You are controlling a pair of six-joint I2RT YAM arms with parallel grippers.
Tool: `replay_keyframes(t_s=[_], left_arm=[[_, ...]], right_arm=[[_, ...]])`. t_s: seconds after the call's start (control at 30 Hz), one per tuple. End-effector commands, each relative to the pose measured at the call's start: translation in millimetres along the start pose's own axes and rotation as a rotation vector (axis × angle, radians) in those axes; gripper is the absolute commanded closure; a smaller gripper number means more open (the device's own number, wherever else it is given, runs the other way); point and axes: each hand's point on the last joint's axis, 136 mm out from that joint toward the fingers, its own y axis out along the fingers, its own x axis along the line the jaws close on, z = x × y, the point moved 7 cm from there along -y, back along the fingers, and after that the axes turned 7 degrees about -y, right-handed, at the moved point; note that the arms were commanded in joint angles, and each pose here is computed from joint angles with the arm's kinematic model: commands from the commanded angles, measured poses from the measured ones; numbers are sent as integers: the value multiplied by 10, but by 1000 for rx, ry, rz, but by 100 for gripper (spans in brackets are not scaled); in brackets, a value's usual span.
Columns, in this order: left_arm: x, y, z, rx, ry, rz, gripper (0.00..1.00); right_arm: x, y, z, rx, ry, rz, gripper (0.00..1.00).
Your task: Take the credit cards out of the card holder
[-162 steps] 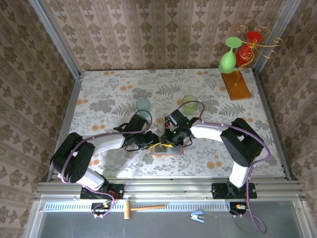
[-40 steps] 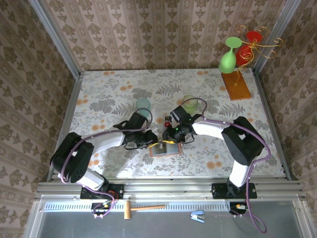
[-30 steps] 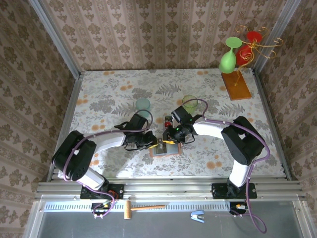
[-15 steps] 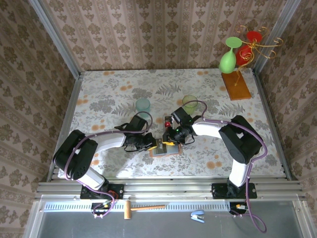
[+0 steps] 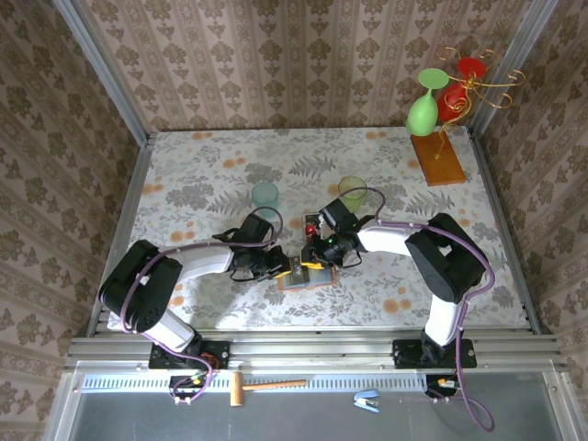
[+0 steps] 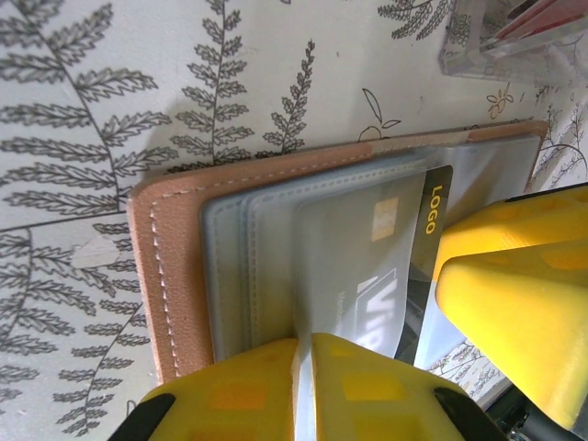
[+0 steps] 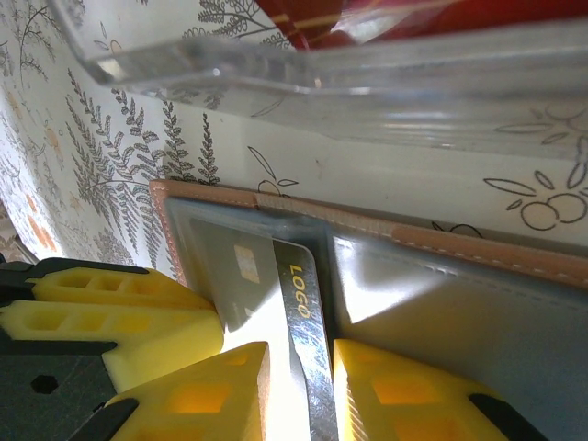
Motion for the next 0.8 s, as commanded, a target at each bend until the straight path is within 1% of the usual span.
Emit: replay_keyframes(t_s=[0.0,0.23,0.37,0.5,0.77], left_arm=[[149,62,39,22,-23,-45,87],[160,61,45,23,-25,-48,87],[154,61,45,22,-24,-46,87],[155,58,47,22,-26,-46,87],[143,45,41,15,-24,-45,87]], right_arm=[[-117,82,95,52,49,6,76],[-147,49,116,52,44,44,76],[-101,67,125,70,44,-4,76],[-51,29,129,57,44,-42,76],[45,-69,141,38,29,-87,80]])
